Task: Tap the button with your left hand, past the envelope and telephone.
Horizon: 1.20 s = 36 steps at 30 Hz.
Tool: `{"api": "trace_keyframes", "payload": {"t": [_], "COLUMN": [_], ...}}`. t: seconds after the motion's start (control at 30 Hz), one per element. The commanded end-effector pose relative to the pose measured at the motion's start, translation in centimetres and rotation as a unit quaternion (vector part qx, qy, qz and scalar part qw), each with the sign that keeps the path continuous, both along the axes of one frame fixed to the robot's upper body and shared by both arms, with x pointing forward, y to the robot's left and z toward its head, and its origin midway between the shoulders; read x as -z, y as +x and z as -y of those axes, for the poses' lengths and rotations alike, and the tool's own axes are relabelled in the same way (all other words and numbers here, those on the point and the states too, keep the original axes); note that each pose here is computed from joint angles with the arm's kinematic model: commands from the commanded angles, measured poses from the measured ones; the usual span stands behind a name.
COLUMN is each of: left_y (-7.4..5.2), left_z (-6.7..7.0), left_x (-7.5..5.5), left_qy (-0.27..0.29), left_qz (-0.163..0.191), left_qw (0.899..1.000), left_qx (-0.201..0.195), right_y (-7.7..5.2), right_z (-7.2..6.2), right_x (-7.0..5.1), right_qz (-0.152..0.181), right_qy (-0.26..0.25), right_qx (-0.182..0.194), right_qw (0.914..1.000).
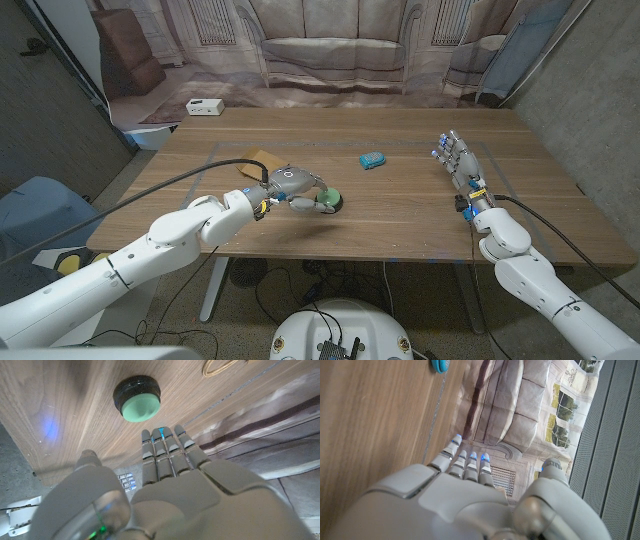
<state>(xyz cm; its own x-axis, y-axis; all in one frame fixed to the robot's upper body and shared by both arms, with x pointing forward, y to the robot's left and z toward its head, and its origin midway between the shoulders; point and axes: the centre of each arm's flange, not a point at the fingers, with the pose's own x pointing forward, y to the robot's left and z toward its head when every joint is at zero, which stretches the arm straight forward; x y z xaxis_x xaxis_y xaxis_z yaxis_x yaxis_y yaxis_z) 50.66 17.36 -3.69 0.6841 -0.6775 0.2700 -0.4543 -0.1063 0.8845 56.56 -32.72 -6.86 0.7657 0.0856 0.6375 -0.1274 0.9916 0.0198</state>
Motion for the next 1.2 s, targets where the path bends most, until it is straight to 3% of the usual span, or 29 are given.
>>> {"api": "trace_keyframes", "payload": {"t": [0.03,0.5,1.2], "left_y": [1.0,1.3,2.0], "left_z": [0.1,1.1,1.4], "left_x": [0.3,0.9,1.3], "left_qy": [0.009,0.022,0.021], "left_qz": [-0.008,-0.005,-0.017], "left_qw": [1.0,1.0,1.0], "left_qx": [0.007,0.01,0.007], "right_y": [0.3,0.2,0.1], "right_z": [-0.4,0.0,0.5], "right_x": [0.1,0.2,0.4], "right_qz": [-0.006,-0.008,-0.009], "right_qy": [0.003,0.0,-0.003], "right_qx": [0.0,0.0,0.003], "right_qw": [1.0,1.0,1.0]}}
